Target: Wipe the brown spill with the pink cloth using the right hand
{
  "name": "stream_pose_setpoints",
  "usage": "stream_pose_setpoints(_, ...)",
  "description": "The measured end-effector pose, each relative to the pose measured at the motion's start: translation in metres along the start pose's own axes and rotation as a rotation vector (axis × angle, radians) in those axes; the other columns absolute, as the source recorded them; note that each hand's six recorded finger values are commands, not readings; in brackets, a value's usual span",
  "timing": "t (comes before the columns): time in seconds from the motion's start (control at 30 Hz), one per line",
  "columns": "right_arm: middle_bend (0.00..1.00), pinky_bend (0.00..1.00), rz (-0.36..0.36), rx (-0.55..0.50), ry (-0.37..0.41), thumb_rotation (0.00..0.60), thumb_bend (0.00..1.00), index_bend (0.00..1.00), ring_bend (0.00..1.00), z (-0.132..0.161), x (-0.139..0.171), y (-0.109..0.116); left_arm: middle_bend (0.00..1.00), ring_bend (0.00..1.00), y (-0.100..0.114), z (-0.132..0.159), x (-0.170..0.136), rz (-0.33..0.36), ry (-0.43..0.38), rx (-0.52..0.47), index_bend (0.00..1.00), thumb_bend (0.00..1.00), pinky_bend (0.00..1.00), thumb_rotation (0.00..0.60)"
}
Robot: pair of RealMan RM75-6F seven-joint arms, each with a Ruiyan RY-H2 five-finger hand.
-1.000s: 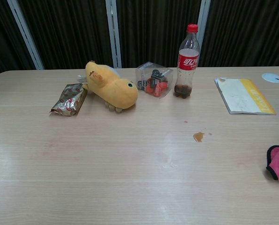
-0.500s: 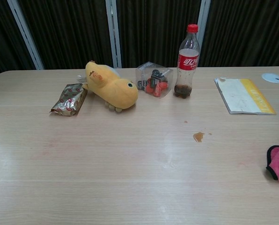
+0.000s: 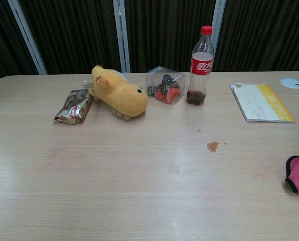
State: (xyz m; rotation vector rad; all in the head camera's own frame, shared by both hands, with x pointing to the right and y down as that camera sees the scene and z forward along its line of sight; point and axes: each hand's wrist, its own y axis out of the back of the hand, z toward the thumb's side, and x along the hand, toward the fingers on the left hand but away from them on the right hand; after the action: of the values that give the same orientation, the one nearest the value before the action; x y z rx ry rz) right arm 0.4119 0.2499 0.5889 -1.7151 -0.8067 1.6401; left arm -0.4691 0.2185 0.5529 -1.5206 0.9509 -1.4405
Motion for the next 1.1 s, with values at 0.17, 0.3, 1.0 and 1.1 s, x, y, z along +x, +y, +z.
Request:
stream_pose_setpoints(0.17,0.00,0.14,0.071,0.031,-0.012,0.600,0.00,0.11,0.00,0.011,-0.021,-0.021,0.00,0.00,0.001,-0.002,-0.001,0.000,0.007,-0.004,0.02,0.00,0.00,0.600)
stream_pose_setpoints(0.3,0.00,0.14,0.093,0.074,-0.038,0.600,0.00,0.12,0.00,0.009,-0.037,-0.033,0.00,0.00,0.002,-0.003,-0.003,-0.003,0.010,-0.009,0.02,0.00,0.00,0.600)
stream_pose_setpoints(1.0,0.06,0.17,0.086,0.009,-0.196,0.600,0.02,0.21,0.00,-0.002,-0.070,-0.072,0.00,0.00,0.002,-0.004,-0.004,-0.013,0.018,-0.024,0.06,0.00,0.00,0.600)
stream_pose_setpoints(1.1,0.10,0.20,0.090,-0.010,-0.204,0.600,0.05,0.25,0.00,-0.003,-0.071,-0.076,0.00,0.00,0.002,-0.005,-0.004,-0.014,0.022,-0.025,0.06,0.00,0.00,0.600)
